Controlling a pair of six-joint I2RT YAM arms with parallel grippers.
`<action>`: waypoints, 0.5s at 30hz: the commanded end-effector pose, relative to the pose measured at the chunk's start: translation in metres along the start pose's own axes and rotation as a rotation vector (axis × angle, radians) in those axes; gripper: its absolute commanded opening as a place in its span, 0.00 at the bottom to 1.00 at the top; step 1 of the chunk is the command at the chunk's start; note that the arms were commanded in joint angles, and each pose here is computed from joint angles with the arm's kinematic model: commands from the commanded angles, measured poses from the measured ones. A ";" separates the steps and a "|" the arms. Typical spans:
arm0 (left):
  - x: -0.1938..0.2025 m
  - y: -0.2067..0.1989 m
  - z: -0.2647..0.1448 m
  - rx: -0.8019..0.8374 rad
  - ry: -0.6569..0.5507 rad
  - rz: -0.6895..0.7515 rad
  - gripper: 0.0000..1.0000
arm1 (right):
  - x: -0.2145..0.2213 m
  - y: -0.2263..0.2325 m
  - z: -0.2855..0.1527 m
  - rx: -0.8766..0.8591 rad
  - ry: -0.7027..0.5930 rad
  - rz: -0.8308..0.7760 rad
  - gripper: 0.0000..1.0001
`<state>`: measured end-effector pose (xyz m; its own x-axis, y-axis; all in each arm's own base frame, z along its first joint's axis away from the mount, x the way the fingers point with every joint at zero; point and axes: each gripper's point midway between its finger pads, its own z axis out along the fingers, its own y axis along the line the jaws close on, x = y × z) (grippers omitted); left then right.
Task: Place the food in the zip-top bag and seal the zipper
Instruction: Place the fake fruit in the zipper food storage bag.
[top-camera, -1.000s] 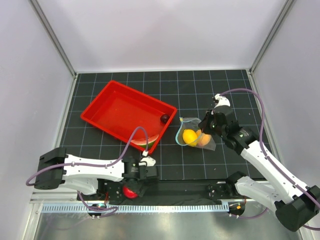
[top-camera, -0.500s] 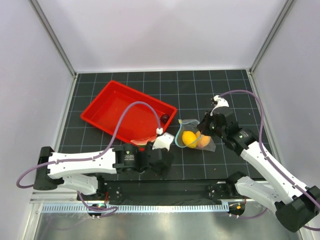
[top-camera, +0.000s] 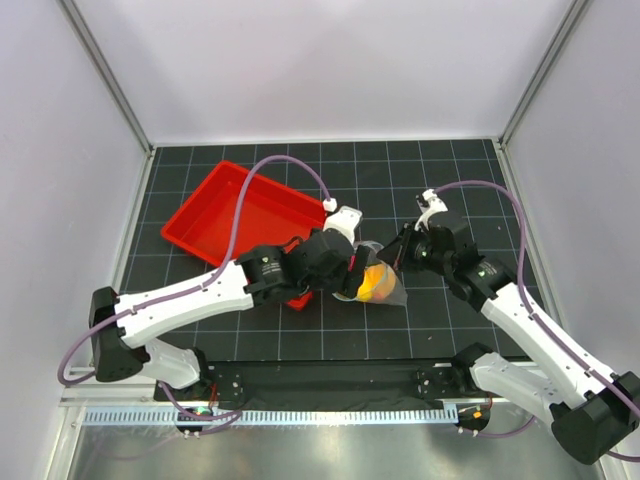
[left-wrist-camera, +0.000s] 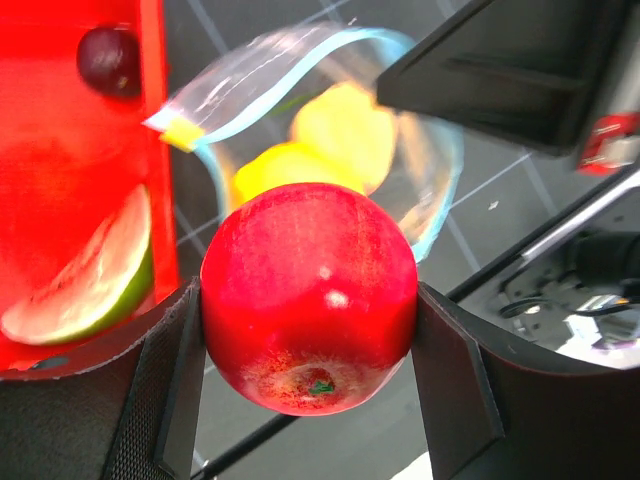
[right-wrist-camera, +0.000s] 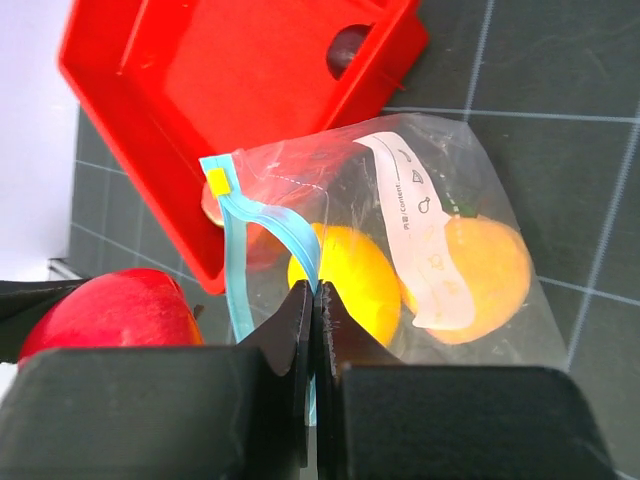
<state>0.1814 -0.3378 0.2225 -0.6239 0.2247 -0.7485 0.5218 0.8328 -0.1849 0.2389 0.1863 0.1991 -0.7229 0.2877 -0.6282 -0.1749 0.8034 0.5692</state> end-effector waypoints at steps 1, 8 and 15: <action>-0.037 -0.019 -0.011 0.100 -0.109 -0.010 0.36 | -0.002 0.013 0.003 -0.071 -0.011 0.047 0.01; -0.024 -0.029 0.024 0.112 -0.076 0.008 0.34 | 0.020 -0.013 0.023 -0.022 -0.007 0.121 0.01; -0.030 -0.032 0.042 0.124 -0.087 0.008 0.33 | 0.014 -0.029 0.021 0.060 -0.045 0.080 0.01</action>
<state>0.1983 -0.3785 0.2004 -0.6072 0.2460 -0.7555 0.5752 0.7920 -0.2044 0.2340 0.1837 0.1459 -0.7610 0.3444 -0.5499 -0.0677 0.8008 0.5951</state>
